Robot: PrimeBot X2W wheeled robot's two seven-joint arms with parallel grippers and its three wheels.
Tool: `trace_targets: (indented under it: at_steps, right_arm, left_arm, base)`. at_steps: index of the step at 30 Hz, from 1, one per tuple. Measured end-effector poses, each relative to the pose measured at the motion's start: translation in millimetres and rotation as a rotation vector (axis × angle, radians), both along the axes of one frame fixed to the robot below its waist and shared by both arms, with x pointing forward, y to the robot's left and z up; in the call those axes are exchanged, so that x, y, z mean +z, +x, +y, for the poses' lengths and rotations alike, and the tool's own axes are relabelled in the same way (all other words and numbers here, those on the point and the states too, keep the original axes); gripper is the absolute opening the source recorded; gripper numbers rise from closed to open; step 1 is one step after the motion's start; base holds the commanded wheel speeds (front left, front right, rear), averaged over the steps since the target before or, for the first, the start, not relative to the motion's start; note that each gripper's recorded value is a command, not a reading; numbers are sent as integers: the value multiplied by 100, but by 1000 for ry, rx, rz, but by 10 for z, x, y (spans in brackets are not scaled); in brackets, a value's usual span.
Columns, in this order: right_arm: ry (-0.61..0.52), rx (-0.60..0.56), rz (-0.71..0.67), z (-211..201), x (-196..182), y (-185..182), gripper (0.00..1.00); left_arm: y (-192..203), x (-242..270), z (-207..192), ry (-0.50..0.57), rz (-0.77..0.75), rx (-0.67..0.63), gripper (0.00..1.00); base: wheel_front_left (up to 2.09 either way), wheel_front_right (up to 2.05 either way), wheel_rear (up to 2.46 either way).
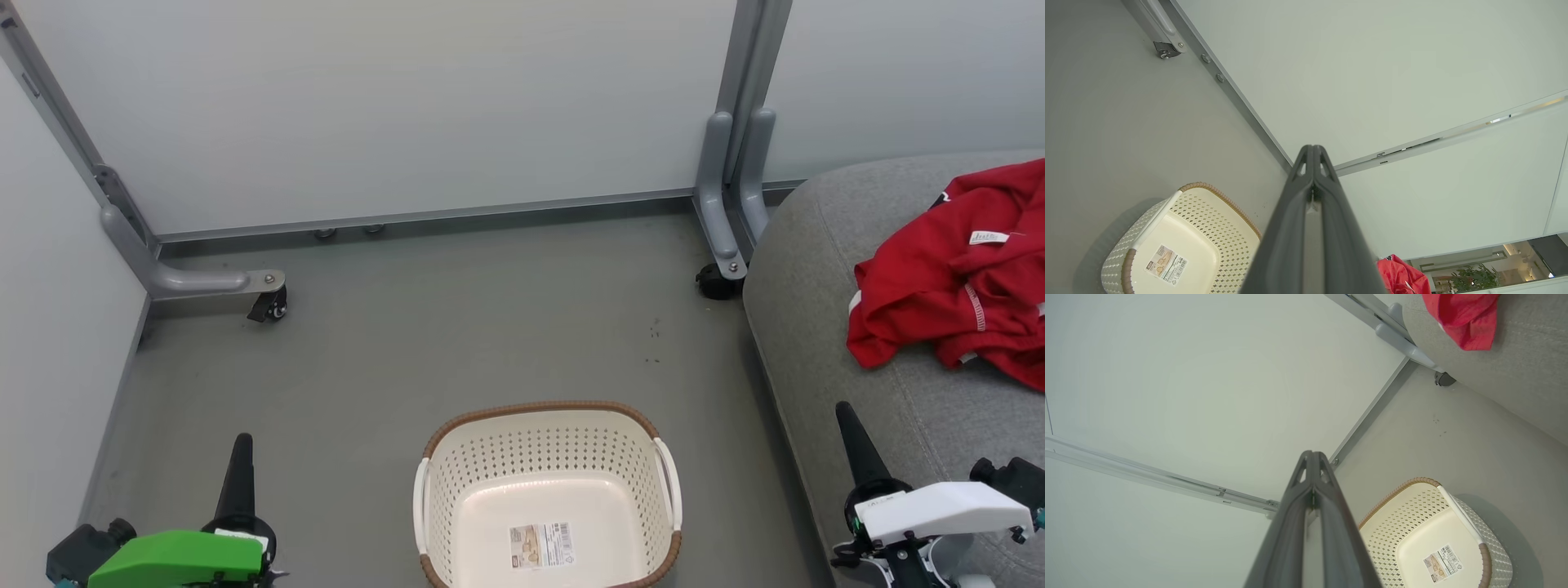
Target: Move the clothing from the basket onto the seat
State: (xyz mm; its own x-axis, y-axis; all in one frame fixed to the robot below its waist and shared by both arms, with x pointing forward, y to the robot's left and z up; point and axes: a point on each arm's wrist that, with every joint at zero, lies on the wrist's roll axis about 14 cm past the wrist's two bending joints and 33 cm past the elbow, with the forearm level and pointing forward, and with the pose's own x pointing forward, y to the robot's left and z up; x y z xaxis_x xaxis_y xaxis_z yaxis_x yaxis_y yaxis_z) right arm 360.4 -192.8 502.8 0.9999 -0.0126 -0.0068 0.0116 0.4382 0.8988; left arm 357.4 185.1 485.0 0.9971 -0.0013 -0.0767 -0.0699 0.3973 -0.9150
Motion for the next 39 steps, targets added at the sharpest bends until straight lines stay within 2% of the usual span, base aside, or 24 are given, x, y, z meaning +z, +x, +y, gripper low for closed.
trace_targets:
  at_steps: [39]
  right_arm:
    - [341,6,2,-54,18,203,0]
  left_arm:
    - [225,139,104,-309,-43,15,0]
  base:
    - [0,0,0]
